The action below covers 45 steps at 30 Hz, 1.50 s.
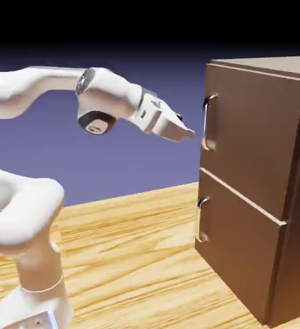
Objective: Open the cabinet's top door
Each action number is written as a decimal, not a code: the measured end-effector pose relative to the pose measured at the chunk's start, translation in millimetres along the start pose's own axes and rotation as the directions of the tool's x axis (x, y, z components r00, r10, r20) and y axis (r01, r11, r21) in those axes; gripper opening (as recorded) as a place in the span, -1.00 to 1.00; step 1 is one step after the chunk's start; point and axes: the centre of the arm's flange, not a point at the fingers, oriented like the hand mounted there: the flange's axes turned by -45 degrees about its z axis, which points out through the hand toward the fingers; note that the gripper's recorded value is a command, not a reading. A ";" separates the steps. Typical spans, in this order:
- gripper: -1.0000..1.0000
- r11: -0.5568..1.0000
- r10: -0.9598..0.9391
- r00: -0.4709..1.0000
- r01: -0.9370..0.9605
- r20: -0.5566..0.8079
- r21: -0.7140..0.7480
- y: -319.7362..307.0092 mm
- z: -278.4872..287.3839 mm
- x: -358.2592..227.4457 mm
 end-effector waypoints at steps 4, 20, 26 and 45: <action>0.00 1.000 -0.002 0.998 0.002 -0.059 0.010 -9.4 -3.3 -4.0; 0.00 0.995 -0.089 0.949 0.100 -0.303 0.022 -38.4 27.6 -33.3; 0.00 0.987 -0.150 0.908 0.164 -0.390 0.002 -37.4 54.5 -47.1; -1.00 0.935 -0.165 0.897 0.275 -0.409 0.225 10.9 41.9 -50.5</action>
